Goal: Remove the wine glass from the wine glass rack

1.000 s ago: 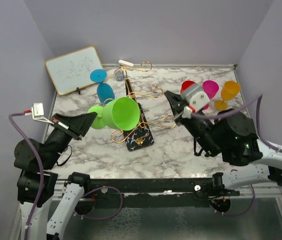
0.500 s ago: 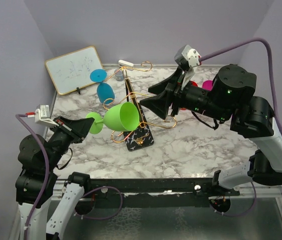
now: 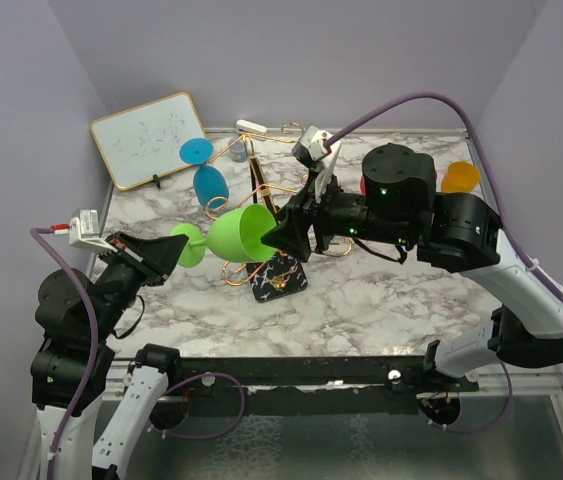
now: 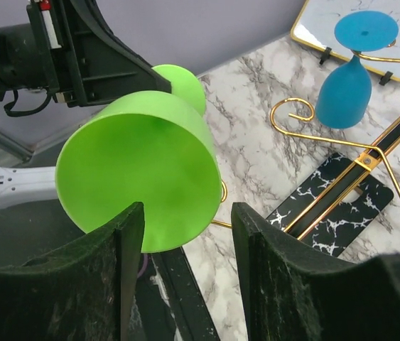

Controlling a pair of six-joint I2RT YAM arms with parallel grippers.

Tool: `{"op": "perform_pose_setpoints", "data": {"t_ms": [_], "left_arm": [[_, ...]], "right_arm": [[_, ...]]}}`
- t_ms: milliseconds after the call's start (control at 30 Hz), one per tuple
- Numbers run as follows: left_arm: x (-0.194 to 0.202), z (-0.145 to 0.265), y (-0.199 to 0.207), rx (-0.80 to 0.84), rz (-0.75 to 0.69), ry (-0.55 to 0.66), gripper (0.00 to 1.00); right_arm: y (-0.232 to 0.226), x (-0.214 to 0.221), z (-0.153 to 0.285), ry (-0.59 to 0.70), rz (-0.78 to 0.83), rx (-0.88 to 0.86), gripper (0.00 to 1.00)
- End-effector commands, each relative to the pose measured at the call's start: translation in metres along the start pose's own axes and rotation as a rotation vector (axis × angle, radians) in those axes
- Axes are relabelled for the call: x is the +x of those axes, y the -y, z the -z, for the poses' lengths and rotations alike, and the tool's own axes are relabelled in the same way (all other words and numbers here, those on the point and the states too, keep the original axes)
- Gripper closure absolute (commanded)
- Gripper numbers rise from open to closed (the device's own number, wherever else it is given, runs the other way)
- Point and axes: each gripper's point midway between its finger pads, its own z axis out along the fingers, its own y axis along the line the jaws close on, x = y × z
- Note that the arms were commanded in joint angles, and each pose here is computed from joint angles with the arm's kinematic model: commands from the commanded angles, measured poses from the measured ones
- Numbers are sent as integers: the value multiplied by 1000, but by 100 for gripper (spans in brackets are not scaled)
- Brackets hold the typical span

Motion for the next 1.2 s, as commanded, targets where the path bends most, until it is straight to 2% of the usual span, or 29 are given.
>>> {"op": "perform_pose_setpoints", "data": {"t_ms": [0,200,267,300,333,367,467,567,633,700,800,933,1067,1167], "left_arm": [[-10,5,18,72,-26,29,100],[-7,5,24,118,-17,27,100],[-7,5,26,130,-15,27,100],[-7,5,27,133,-15,28,100],[-7,5,27,134,-15,27,100],[-7,5,26,132,-15,27,100],[-6,4,23,110,-12,24,98],[-7,2,15,63,-7,23,59],[-7,1,9,32,-1,22,45],[-6,-1,4,6,2,20,38],[-5,-3,-2,-22,1,18,36],[-5,-8,-6,-35,-7,13,36],[-4,-16,-7,-33,-17,0,36],[-6,-21,-6,-29,-23,-5,36]], "right_arm": [[3,2,-5,2,-8,17,48],[0,10,-21,-20,-12,-2,49],[1,14,-27,-30,-17,4,55],[2,15,-29,-32,-18,5,65],[3,15,-31,-30,-22,15,86],[6,14,-31,-25,-32,33,97],[14,5,-26,15,-50,87,99],[23,-15,-5,112,-72,139,99],[32,-27,14,180,-87,195,99],[44,-38,36,245,-102,265,99],[70,-47,72,312,-102,417,99],[120,-40,123,330,-72,742,99],[160,-29,162,288,49,1081,99],[169,-35,176,300,125,1198,99]]}}
